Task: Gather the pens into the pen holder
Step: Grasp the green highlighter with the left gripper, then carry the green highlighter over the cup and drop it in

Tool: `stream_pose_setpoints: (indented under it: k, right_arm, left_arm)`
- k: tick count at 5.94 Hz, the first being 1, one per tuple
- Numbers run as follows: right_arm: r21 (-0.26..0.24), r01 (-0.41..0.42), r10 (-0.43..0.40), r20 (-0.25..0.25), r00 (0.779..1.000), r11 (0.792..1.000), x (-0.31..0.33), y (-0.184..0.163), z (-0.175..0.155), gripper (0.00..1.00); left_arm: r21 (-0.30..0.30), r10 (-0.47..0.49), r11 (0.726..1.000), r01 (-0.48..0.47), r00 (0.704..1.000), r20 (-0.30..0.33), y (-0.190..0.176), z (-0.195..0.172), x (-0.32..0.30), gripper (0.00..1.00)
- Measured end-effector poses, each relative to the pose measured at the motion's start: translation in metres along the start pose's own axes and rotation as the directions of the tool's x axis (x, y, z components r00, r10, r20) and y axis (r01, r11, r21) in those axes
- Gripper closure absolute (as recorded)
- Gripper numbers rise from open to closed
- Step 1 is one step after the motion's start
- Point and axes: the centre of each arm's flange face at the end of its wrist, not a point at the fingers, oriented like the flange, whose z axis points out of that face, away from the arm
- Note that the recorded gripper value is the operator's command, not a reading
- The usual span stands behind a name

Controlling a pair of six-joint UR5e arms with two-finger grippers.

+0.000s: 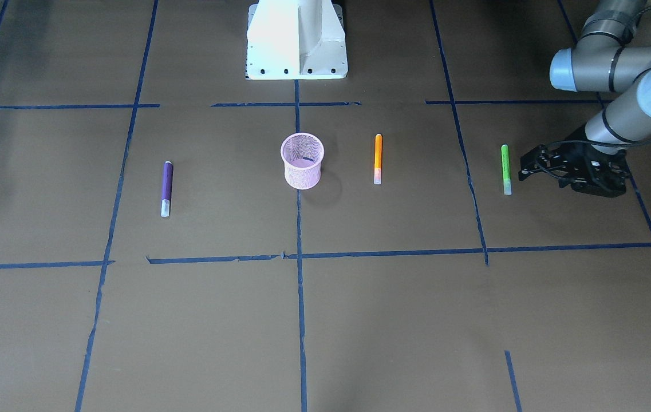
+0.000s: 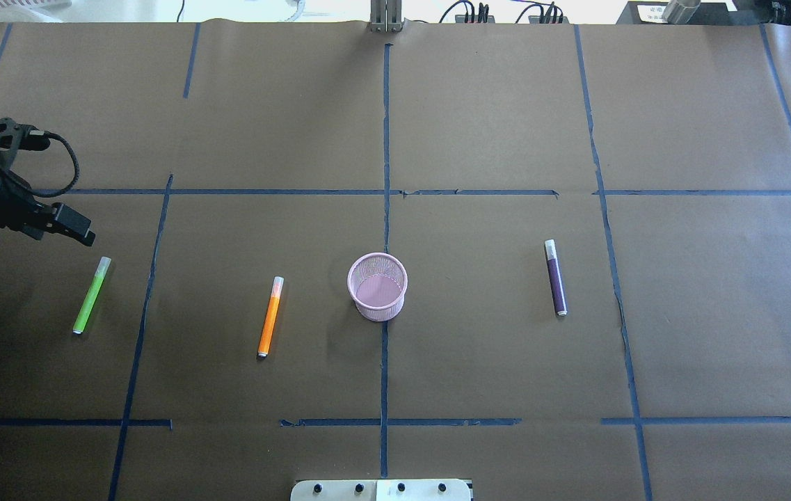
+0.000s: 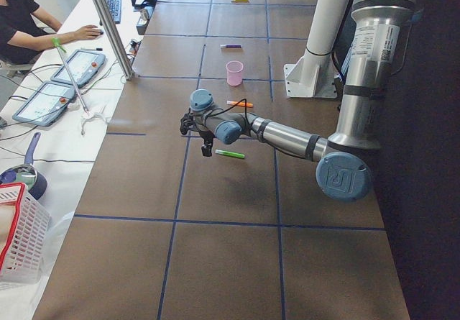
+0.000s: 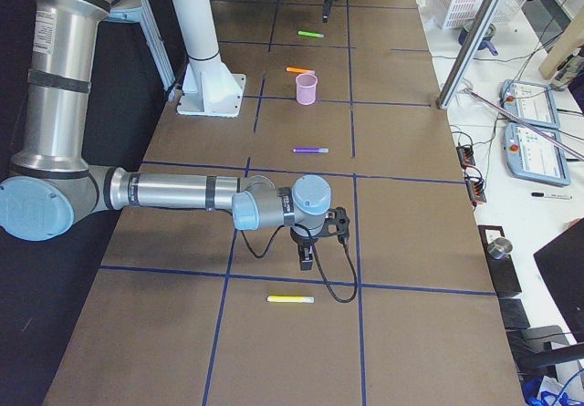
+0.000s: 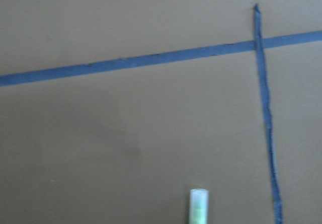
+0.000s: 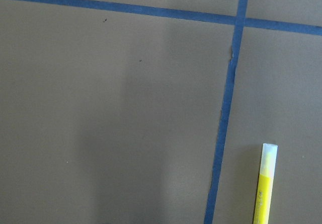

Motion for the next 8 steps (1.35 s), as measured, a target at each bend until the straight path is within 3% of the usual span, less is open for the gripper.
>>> stream_pose_setpoints:
  k: [2,5,7,8]
  right_arm:
    - [-0.001,0.016,-0.016,-0.001,1.0,1.0,0.0,0.006,0.005,0.0]
    - [-0.029,0.046,-0.046,0.007,0.999,0.999,-0.012,0.006,0.02,0.0]
    - [-0.033,0.05,-0.05,0.01,0.999,0.998,-0.013,0.007,0.022,0.0]
    - [-0.033,0.052,-0.051,0.01,0.999,0.998,-0.013,0.007,0.022,0.0]
  left_arm:
    - [-0.067,0.033,0.997,-0.032,0.999,0.017,0.02,0.036,0.022,0.06]
    - [-0.16,0.009,0.987,0.002,0.998,0.066,0.032,0.063,0.028,0.2]
    - [-0.197,0.003,0.98,0.014,0.996,0.086,0.031,0.076,0.037,0.42]
    - [-0.201,0.001,0.979,0.018,0.996,0.091,0.029,0.077,0.039,0.68]
